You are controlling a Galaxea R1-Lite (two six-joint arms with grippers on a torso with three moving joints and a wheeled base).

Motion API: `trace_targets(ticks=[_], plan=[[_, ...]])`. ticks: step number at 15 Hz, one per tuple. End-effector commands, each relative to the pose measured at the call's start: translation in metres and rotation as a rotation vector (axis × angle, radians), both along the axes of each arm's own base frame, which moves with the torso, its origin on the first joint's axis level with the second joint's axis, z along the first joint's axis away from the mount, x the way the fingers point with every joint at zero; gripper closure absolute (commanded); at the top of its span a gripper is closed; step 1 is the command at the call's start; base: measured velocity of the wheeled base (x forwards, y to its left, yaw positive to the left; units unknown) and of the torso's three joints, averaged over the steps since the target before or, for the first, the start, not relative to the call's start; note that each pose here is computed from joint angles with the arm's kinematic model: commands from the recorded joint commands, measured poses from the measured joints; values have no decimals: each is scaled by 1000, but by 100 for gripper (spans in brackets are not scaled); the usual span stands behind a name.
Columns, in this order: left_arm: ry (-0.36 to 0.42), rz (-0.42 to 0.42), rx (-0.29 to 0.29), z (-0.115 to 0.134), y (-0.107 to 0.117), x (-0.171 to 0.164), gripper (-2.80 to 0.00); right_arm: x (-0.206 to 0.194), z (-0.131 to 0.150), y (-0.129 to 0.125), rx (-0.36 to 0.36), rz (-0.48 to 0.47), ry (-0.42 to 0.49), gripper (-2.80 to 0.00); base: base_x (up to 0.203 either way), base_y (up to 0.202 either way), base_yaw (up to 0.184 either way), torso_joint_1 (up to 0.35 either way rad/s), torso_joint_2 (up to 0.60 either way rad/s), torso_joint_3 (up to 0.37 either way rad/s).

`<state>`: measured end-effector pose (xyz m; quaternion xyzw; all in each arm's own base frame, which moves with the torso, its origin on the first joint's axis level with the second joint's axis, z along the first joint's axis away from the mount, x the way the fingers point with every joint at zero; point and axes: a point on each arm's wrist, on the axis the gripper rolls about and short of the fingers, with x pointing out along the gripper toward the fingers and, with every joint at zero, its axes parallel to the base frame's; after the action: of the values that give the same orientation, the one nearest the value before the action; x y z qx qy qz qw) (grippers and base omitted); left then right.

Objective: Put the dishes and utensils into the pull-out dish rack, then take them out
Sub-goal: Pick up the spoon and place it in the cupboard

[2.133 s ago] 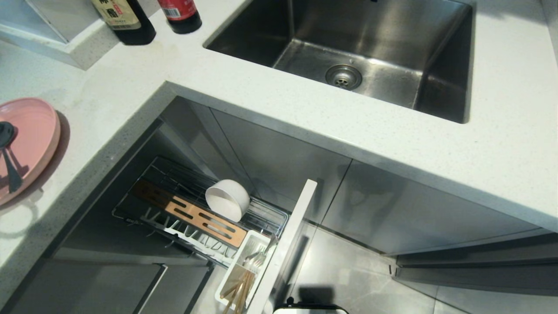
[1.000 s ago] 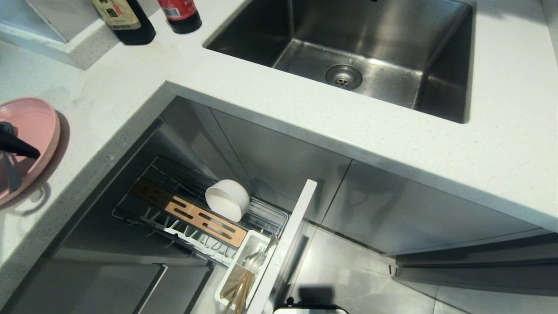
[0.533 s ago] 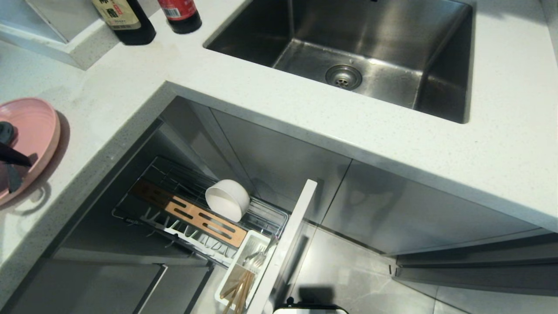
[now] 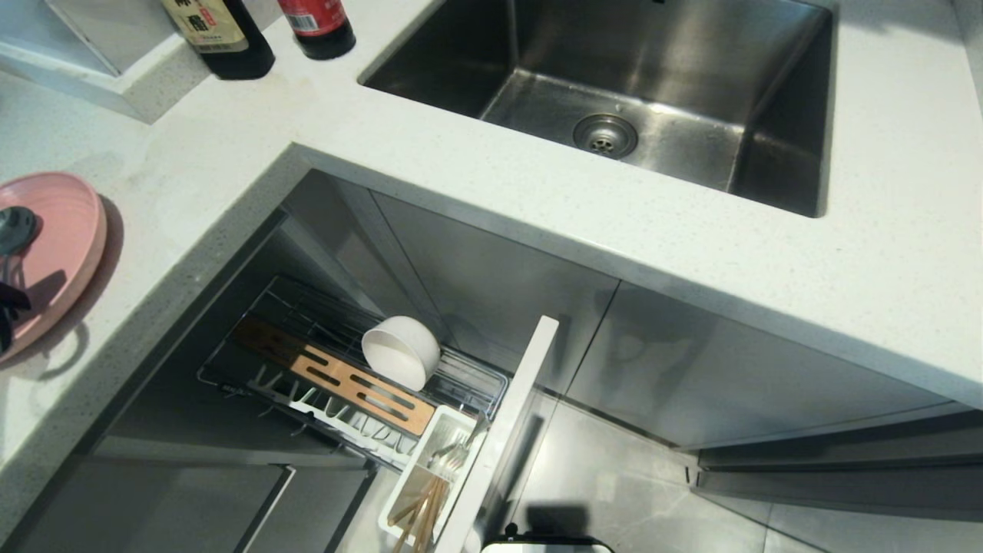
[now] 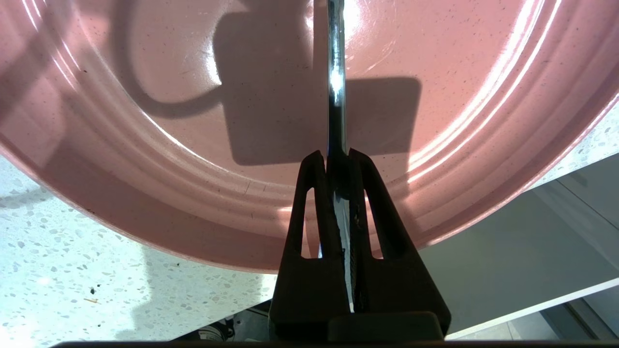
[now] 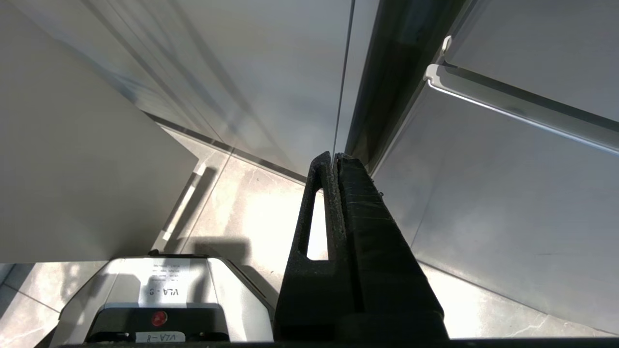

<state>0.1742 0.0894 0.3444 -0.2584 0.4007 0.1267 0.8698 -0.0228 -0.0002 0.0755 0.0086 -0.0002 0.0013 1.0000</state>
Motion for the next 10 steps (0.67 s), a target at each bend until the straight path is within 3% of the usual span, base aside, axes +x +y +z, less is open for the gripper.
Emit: trace_targets(ticks=[1, 4, 10], plan=[[-6, -1, -1, 2, -2, -3, 0, 0, 0, 0, 0, 1, 2, 0, 0, 0, 0, 0, 0, 0], [-85, -1, 33, 17, -10, -18, 0, 0, 0, 0, 0, 1, 2, 0, 0, 0, 0, 0, 0, 0], [-410, 3, 145, 61, -55, -91, 0, 0, 0, 0, 0, 1, 2, 0, 0, 0, 0, 0, 0, 0]])
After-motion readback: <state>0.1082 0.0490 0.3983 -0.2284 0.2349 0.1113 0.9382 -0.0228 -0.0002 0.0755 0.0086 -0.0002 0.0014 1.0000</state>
